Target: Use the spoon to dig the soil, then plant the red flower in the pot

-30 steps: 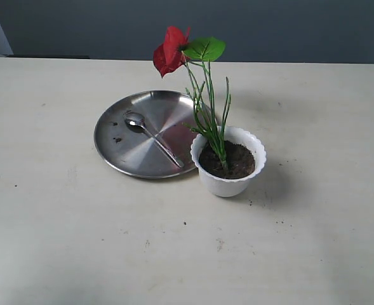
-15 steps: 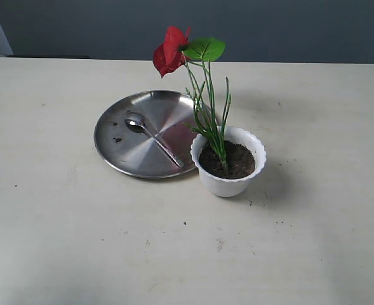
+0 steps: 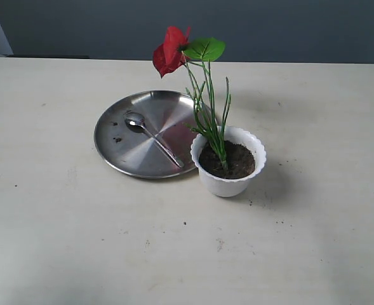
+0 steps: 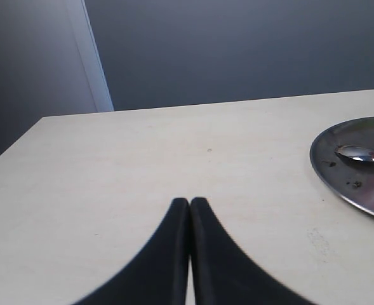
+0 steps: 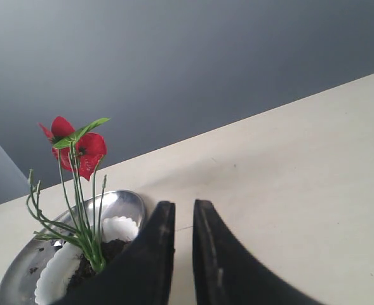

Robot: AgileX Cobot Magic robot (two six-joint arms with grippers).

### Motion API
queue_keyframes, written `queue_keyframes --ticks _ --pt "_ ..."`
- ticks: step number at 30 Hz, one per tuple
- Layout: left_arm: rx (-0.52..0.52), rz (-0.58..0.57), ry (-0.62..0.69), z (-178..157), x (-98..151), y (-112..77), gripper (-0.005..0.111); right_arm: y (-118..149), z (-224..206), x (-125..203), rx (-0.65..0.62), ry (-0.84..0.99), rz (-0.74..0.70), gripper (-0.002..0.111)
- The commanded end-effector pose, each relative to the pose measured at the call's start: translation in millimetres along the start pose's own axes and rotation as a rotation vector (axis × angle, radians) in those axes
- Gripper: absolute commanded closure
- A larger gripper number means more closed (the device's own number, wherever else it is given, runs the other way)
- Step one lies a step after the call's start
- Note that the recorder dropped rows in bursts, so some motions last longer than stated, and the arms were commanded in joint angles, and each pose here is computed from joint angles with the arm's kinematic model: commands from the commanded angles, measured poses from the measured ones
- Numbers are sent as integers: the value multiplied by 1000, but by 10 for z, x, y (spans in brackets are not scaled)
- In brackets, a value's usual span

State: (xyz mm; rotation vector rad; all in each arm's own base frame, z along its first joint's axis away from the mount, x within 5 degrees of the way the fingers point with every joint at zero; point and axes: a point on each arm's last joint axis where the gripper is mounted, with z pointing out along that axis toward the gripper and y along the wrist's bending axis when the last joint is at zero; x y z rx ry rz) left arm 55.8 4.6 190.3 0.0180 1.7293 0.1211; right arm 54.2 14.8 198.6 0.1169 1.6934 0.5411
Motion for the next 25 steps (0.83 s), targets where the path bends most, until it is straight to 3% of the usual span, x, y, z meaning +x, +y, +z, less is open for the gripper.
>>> queue_keyframes --ticks 1,25 --pt "5 -1 -14 -7 -19 -2 106 -12 1 17 6 -5 -14 96" --pt "5 -1 -14 -7 -19 -2 106 -17 1 23 10 1 -14 96"
